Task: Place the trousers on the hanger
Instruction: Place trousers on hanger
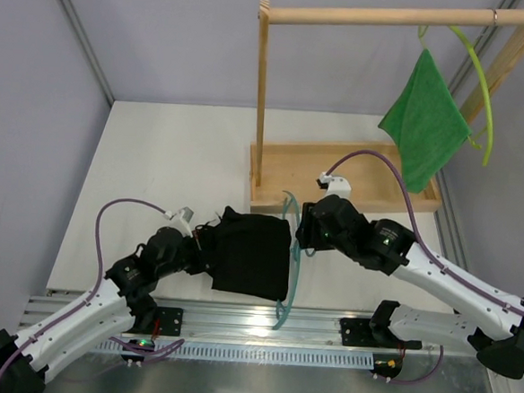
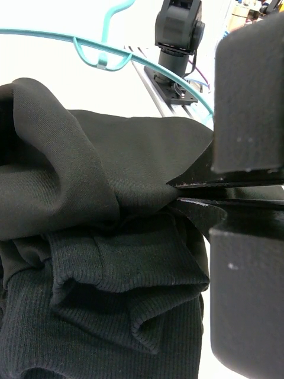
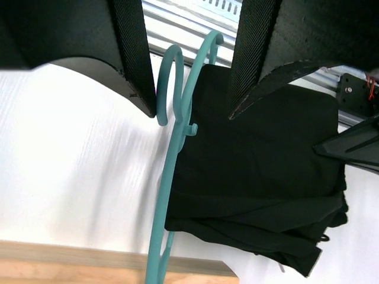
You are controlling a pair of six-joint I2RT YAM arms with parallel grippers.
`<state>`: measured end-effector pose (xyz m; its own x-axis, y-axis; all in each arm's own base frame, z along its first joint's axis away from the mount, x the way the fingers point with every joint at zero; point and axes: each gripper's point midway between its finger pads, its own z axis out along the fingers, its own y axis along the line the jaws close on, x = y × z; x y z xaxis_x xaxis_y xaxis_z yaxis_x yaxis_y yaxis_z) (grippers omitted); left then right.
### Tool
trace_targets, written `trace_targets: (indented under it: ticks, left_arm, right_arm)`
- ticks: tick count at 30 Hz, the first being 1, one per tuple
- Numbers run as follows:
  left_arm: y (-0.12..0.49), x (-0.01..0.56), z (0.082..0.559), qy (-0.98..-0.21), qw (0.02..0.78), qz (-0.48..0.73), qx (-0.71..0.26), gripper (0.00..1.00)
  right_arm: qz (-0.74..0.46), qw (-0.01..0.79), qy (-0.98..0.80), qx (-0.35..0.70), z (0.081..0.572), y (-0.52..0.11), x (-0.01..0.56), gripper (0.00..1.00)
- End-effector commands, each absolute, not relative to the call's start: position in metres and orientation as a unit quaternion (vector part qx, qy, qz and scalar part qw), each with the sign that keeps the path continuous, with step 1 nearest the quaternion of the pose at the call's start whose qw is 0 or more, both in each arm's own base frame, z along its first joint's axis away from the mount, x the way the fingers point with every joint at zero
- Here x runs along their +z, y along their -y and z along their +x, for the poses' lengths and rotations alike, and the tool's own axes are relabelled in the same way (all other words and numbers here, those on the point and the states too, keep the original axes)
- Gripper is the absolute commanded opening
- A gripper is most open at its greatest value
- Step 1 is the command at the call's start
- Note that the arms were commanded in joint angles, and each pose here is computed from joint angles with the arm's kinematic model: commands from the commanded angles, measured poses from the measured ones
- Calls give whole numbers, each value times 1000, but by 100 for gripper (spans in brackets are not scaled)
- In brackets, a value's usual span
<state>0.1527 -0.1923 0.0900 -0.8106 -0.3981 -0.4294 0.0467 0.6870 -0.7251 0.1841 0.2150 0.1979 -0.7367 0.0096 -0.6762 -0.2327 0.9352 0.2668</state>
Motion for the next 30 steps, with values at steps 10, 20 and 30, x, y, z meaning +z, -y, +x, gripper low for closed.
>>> trace_targets:
  ticks: [10, 20, 30]
  left_arm:
    - [197, 104, 161, -858, 310, -102, -397, 0]
    - [193, 107, 161, -858, 317, -101, -391, 0]
    - [199, 107, 162, -856, 311, -101, -401, 0]
  right_arm:
    - [-176, 389, -885, 187, 210, -275, 261, 47]
    - [-351, 387, -812, 260, 222, -381, 235, 49]
    - [-492, 375, -732, 284, 207, -441, 195, 46]
